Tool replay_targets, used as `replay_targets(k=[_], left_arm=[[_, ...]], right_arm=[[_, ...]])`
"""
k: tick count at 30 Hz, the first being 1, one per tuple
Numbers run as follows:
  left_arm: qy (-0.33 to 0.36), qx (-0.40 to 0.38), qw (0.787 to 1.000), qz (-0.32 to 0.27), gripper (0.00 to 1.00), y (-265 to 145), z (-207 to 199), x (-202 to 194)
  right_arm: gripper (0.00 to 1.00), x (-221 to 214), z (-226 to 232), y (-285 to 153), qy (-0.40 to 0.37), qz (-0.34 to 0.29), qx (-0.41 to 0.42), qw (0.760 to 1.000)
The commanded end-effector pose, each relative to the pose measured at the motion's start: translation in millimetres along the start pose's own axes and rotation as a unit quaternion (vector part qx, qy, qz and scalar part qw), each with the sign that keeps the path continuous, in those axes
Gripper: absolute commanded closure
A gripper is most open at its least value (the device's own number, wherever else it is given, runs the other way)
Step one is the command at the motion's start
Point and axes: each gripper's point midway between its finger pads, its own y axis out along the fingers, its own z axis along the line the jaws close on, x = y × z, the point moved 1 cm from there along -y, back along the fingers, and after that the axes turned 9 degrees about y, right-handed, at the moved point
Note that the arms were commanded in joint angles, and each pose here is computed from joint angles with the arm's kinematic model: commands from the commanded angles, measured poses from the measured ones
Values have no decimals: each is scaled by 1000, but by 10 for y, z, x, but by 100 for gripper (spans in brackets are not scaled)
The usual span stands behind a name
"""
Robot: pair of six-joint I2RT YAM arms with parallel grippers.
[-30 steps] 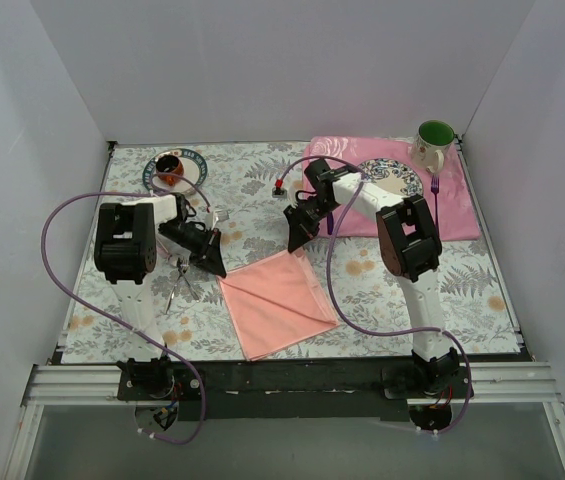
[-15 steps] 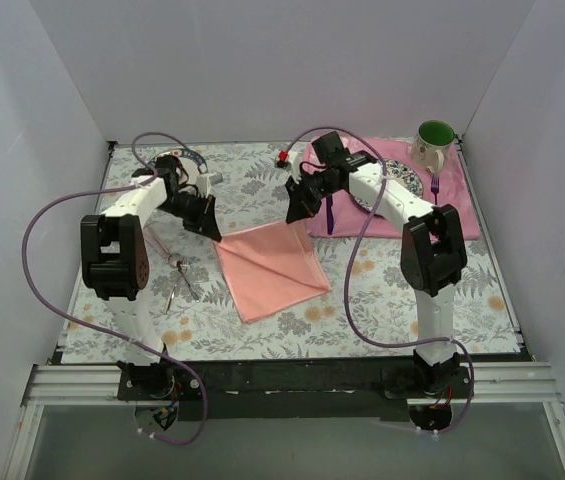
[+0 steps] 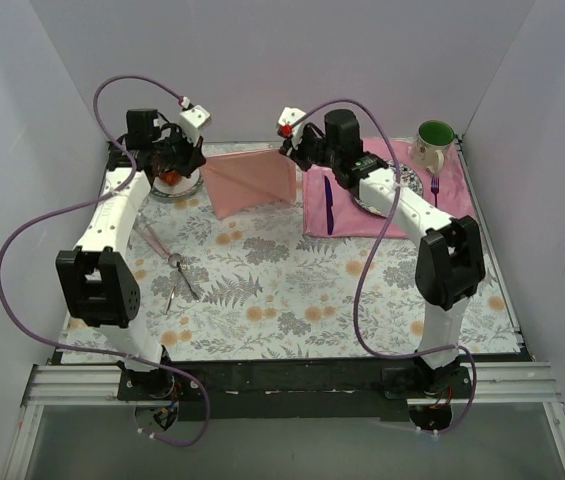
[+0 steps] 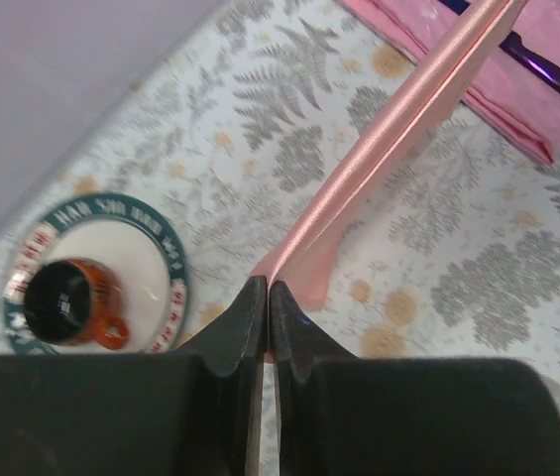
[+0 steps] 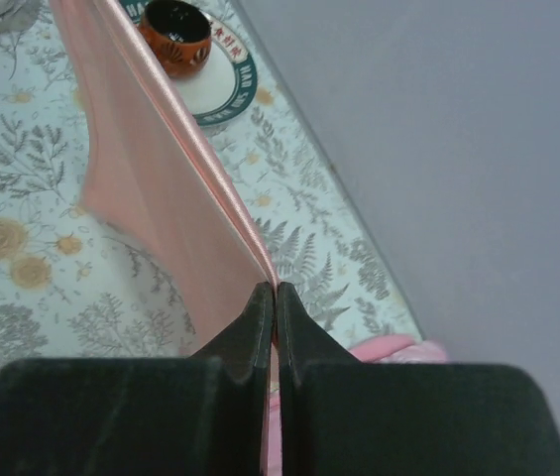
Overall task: Fold the napkin into a case and place the utensils inside
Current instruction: Turn over the upper triangle folded napkin.
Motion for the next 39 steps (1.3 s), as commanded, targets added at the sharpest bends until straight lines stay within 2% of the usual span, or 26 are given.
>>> replay_targets(k=[1, 2, 3, 4, 6, 7, 9, 10, 12, 13, 14, 16, 17, 22, 31, 33, 34, 35, 36, 37, 38, 39], left_arm=[[103, 92, 990, -31, 100, -331, 163, 129], [111, 98, 988, -32, 100, -348, 140, 103], [134, 106, 985, -39, 100, -358, 126, 98], [133, 96, 986, -28, 100, -310, 12, -89], [155, 86, 984, -33, 100, -387, -140, -124], [154, 65, 986, -19, 100, -335, -330, -329], [174, 56, 983, -18, 100, -410, -512, -409], [171, 31, 985, -5, 100, -353, -742, -615], [182, 22, 983, -7, 100, -428, -944, -692], [192, 11, 981, -9, 100, -420, -1073, -723], [189, -7, 982, 3, 100, -407, -1247, -912], [206, -11, 979, -4, 100, -480, -1417, -918], [202, -29, 979, 8, 100, -482, -1561, -1079], [215, -81, 973, 16, 100, -541, -1989, -1258], [199, -171, 964, 40, 100, -616, -2570, -1524], [200, -194, 960, 41, 100, -670, -2684, -1553], [205, -208, 956, 40, 100, -685, -2760, -1550], [202, -225, 952, 48, 100, -732, -2830, -1593], [204, -235, 949, 49, 92, -759, -2872, -1600], [208, -246, 946, 49, 69, -786, -2916, -1601], [205, -254, 944, 54, 63, -837, -2940, -1599], [204, -258, 943, 50, 59, -867, -2957, -1573]], right_arm=[[99, 570, -206, -305, -153, -132, -114, 973], [99, 561, -129, -307, -174, -144, -121, 967], [99, 291, -11, -307, -188, -128, -116, 967], [99, 361, 8, -347, -204, -150, -130, 959], [99, 299, 172, -384, -221, -157, -126, 954], [99, 113, 273, -411, -244, -155, -130, 948], [99, 75, 511, -472, -275, -168, -124, 938], [99, -169, 657, -512, -295, -159, -118, 935], [99, -270, 875, -569, -314, -160, -105, 930], [99, -469, 997, -605, -319, -147, -91, 932], [99, -490, 1095, -636, -324, -153, -85, 930], [99, -504, 1210, -737, -329, -158, -80, 928], [99, -666, 1356, -766, -329, -145, -59, 931], [99, -898, 1823, -971, -334, -139, 8, 932], [99, -1462, 2288, -1156, -327, -72, 112, 936], [99, -1517, 2376, -1203, -333, -61, 139, 931], [99, -1658, 2459, -1242, -337, -35, 169, 926], [90, -1642, 2488, -1283, -341, -34, 179, 922], [81, -1656, 2576, -1330, -341, -37, 204, 917], [68, -1662, 2631, -1377, -359, -39, 225, 905], [47, -1721, 2697, -1494, -357, -27, 249, 900], [38, -1694, 2772, -1555, -355, -37, 268, 895]])
